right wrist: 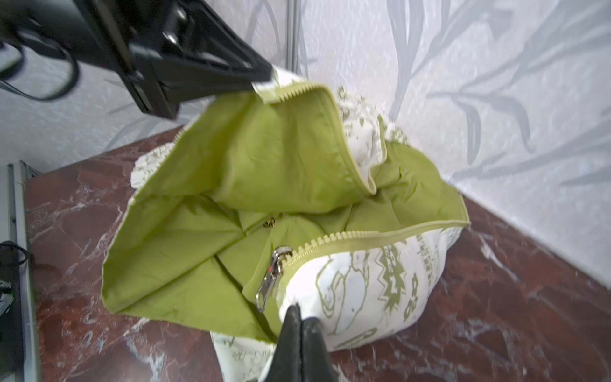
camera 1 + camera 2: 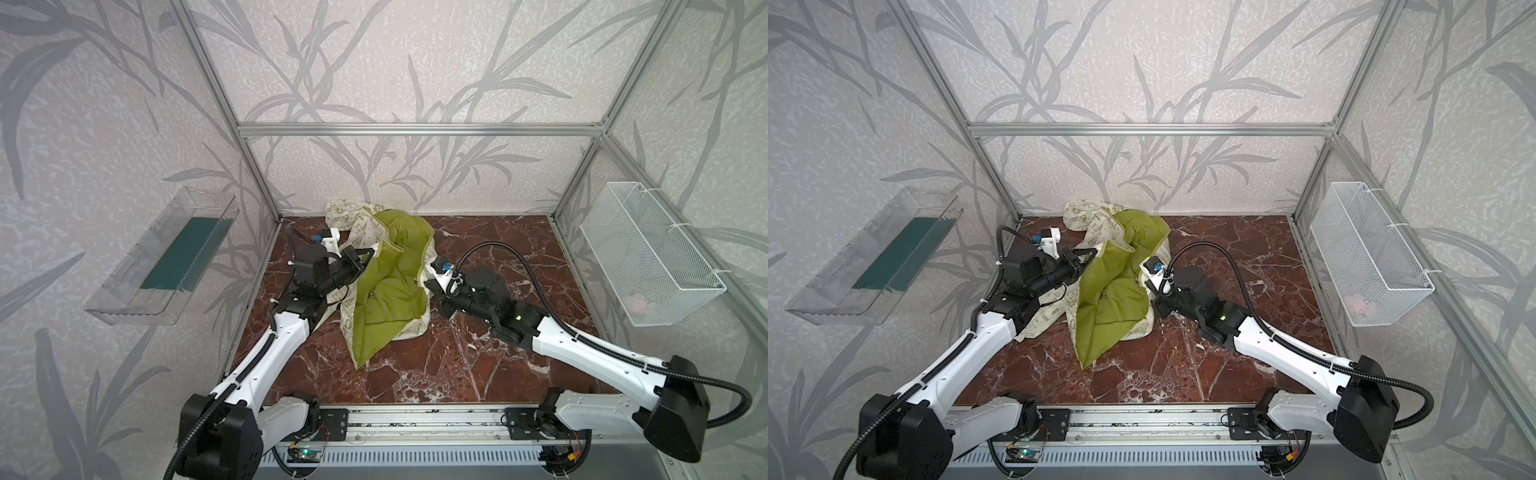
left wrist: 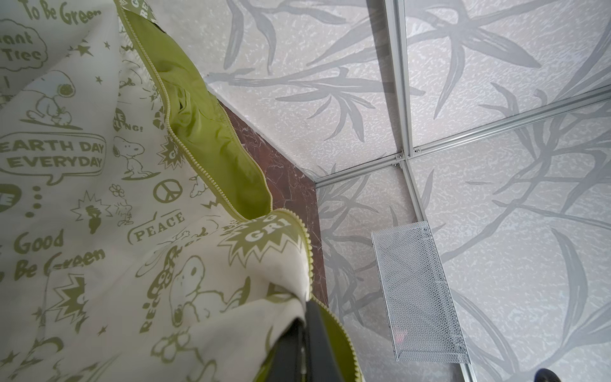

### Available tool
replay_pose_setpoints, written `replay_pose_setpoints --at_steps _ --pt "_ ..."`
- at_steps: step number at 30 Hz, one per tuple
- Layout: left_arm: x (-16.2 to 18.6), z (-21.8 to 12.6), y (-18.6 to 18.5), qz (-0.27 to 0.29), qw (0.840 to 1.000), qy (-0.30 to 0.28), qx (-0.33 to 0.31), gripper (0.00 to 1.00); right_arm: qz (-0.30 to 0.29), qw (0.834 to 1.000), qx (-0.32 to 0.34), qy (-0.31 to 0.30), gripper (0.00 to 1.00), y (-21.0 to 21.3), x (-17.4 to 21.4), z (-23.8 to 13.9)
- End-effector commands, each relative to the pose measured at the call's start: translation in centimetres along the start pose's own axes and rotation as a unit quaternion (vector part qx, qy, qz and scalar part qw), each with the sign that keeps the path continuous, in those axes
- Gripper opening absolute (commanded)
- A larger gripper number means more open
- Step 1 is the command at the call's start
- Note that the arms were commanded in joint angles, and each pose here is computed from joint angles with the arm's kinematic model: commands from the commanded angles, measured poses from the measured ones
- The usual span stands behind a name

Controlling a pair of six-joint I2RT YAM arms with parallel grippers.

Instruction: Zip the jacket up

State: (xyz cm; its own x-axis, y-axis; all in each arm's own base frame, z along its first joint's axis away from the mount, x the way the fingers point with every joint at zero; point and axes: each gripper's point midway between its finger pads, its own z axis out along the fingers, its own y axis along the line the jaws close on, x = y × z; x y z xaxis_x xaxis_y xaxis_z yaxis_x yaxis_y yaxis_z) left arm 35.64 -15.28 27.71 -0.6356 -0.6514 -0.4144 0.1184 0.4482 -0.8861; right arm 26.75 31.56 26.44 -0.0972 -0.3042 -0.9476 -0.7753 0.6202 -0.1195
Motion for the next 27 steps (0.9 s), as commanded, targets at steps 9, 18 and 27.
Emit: replay_pose_setpoints --at_steps 9,18,27 --pt "-2.0 -1.6 -6.5 0.037 0.987 -0.045 0.148 0.00 -0.070 0.965 0.022 -0.253 0.00 2.2 -11.2 -2.3" --pt "-4.0 -7.4 -11.2 0.109 0.942 -0.185 0.257 0.00 0.005 0.956 0.013 -0.293 0.00 1.9 -12.1 -2.4" --pt "-1.9 -10.5 -13.6 0.205 0.896 -0.218 0.327 0.00 0.032 0.944 -0.039 -0.327 0.00 3.3 -13.4 -2.6"
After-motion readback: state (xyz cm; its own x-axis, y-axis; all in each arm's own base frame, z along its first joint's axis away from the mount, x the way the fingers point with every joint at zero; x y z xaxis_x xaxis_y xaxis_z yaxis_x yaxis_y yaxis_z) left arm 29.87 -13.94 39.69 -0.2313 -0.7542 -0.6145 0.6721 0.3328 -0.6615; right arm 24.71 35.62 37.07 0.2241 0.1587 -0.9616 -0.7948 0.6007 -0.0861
